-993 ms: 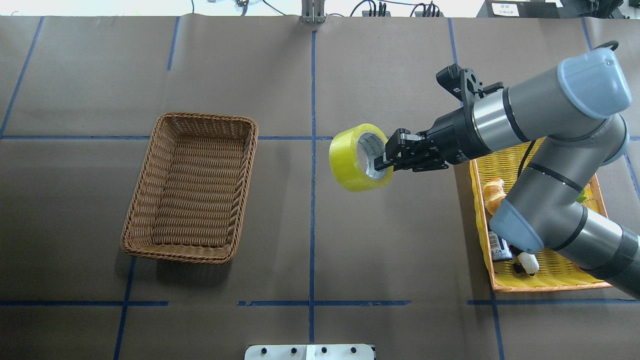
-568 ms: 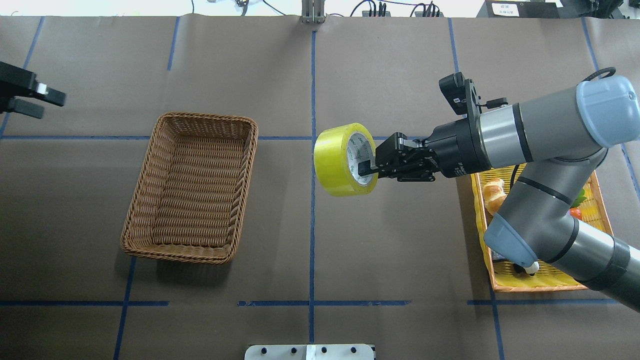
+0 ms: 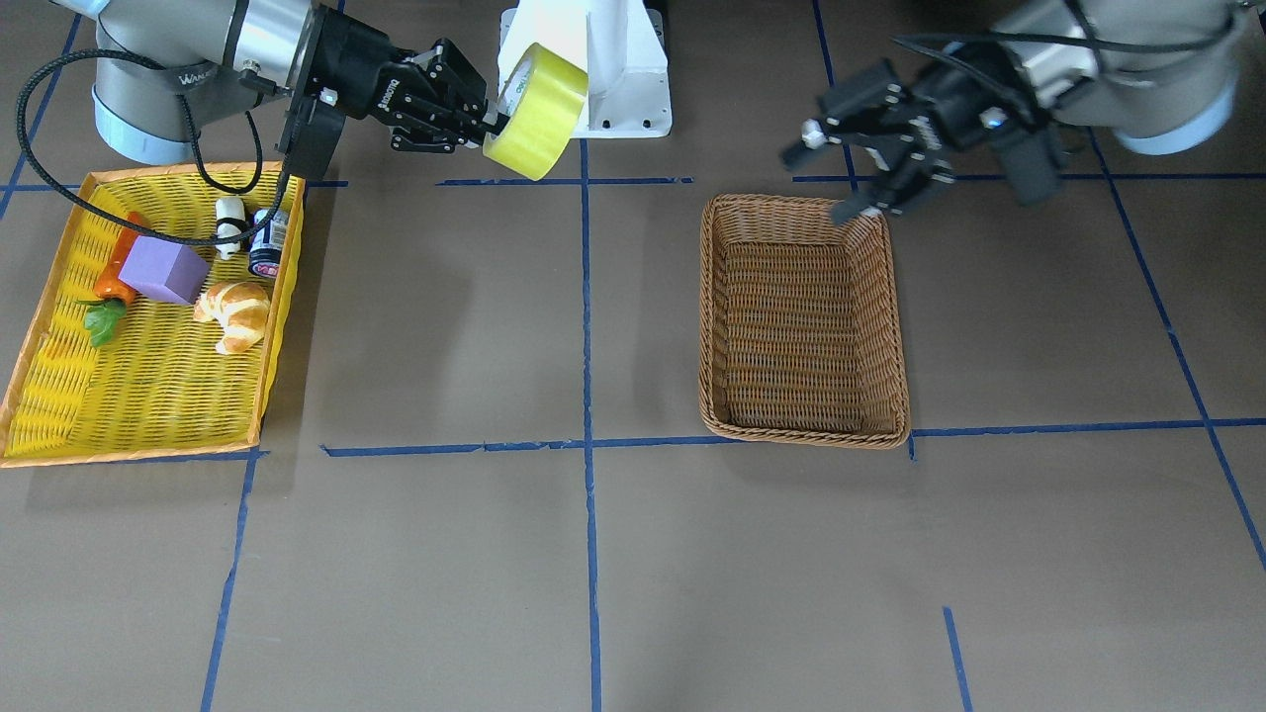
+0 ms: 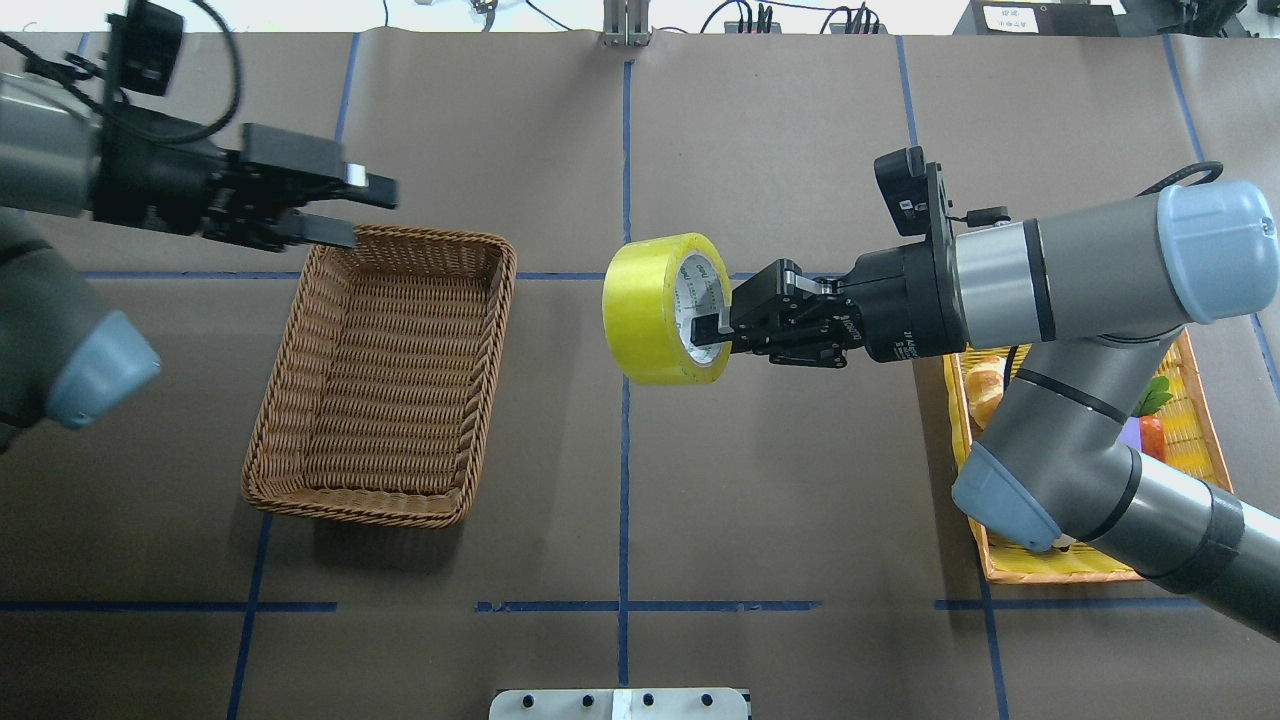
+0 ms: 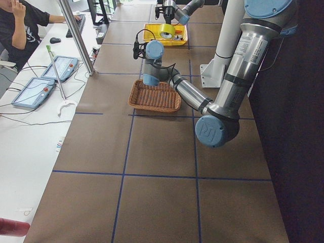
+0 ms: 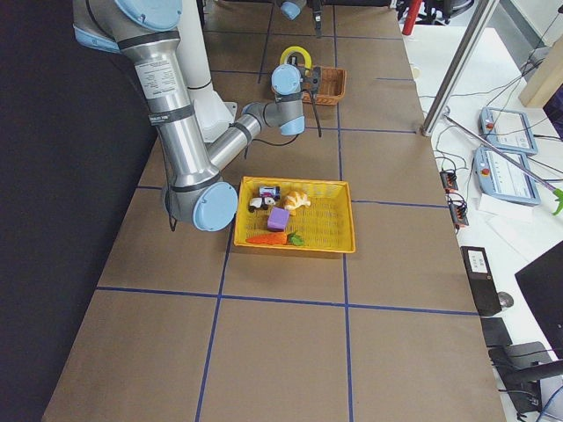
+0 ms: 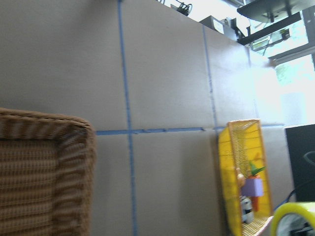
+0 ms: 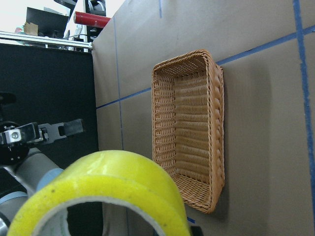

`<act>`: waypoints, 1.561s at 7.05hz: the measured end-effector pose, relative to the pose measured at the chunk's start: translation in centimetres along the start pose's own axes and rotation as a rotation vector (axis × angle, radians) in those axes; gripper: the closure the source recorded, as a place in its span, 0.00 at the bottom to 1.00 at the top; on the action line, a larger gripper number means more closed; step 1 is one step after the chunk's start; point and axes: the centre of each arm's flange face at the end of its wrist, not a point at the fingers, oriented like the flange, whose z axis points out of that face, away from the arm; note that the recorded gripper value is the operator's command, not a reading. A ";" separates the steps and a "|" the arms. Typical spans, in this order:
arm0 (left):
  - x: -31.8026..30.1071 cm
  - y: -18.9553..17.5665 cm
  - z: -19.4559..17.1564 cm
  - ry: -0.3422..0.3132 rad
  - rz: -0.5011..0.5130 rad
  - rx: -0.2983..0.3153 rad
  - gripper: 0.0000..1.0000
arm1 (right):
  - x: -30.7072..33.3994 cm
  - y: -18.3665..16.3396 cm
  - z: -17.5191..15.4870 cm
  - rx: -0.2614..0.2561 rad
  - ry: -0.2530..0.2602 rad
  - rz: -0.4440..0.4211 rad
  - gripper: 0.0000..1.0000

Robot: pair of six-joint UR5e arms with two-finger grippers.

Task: Move tape to another basket

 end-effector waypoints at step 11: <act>9.9 10.6 4.7 0.511 -0.300 -0.103 0.12 | -2.2 4.2 0.1 -0.121 -0.269 0.005 0.98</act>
